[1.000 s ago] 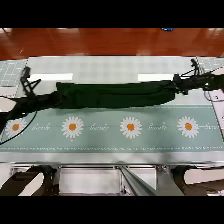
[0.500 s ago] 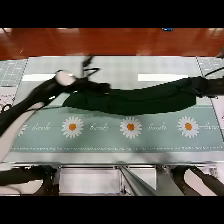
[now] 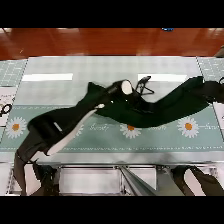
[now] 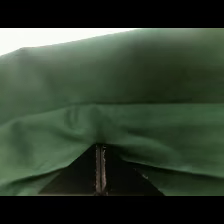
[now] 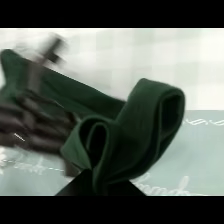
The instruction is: Fold the shirts.
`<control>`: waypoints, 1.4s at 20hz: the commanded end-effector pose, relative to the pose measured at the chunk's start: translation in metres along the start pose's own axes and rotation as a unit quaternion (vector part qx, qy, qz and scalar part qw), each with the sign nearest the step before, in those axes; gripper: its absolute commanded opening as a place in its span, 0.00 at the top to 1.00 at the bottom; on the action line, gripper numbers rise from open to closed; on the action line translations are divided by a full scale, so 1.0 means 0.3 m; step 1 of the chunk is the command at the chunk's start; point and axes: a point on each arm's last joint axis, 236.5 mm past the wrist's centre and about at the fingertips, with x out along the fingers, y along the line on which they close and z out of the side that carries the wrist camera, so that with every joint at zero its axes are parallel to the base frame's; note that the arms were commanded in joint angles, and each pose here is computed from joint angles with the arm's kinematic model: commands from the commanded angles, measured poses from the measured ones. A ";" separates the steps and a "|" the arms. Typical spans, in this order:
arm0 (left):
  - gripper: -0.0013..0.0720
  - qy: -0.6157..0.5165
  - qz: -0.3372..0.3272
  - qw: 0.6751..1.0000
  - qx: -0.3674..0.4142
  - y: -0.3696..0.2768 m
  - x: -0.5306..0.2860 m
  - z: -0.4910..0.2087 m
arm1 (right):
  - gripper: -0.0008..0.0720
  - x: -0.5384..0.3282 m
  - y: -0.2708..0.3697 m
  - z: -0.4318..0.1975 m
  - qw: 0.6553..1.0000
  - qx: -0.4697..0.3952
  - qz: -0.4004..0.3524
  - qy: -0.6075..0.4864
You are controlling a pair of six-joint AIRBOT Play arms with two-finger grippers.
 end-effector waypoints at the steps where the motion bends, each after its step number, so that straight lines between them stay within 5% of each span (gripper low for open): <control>1: 0.96 0.023 -0.006 1.000 -0.001 -0.031 0.061 -0.045 | 0.95 -0.011 0.037 0.006 1.000 0.005 0.019 -0.009; 5: 0.96 0.006 -0.004 1.000 0.002 0.066 -0.179 0.065 | 0.95 0.011 0.075 0.008 0.999 0.013 0.034 -0.005; 9: 0.96 -0.054 0.075 0.996 -0.003 0.256 -0.587 0.104 | 0.95 0.146 0.247 0.022 0.995 0.006 0.098 0.007; 15: 0.96 -0.214 0.160 0.961 -0.068 0.429 -1.105 -0.156 | 0.95 0.557 0.567 -0.020 0.981 -0.006 0.177 0.072; 21: 0.96 -0.257 0.176 0.945 -0.102 0.460 -1.156 -0.412 | 0.95 0.944 0.733 -0.108 0.965 0.002 0.206 0.161; 28: 0.96 -0.258 0.180 0.942 -0.114 0.497 -1.136 -0.416 | 0.95 1.134 0.818 -0.223 0.949 0.028 0.227 0.216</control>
